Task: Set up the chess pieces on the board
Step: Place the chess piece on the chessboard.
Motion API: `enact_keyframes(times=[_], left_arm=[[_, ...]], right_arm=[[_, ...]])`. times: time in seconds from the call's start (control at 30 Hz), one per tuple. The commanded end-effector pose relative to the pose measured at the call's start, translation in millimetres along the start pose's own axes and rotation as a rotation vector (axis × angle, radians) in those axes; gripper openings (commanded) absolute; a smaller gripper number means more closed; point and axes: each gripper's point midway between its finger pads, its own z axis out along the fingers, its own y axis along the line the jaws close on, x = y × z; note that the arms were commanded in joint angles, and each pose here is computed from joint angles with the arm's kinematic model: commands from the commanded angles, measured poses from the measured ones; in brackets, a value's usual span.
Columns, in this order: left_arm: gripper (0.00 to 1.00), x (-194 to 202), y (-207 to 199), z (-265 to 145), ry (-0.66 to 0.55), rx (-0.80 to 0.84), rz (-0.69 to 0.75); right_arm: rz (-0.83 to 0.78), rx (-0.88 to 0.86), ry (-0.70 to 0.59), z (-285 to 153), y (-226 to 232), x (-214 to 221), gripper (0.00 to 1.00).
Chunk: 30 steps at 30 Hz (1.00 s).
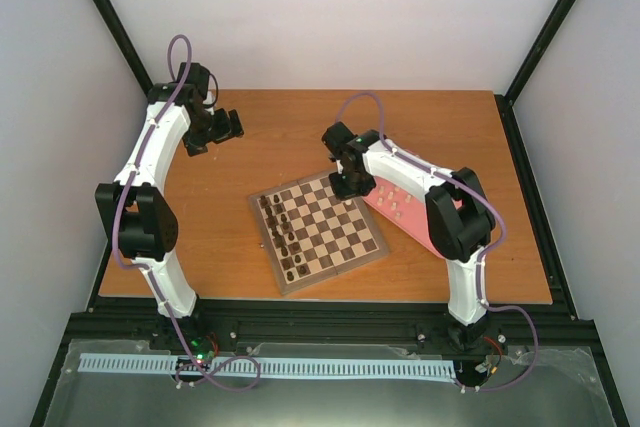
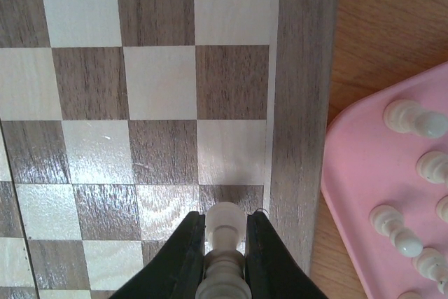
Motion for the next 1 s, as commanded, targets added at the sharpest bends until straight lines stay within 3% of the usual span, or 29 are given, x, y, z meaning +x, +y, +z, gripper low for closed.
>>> enact_keyframes(times=[0.0,0.97], left_arm=[[1.0,-3,-4,-11,-0.029,0.012,0.031],[1.0,-1,-4,-7,-0.017,0.011,0.03]], right_arm=[[0.007,0.015,-0.003,10,-4,-3,0.04],[0.031,0.043,0.038,22,-14,10,0.08]])
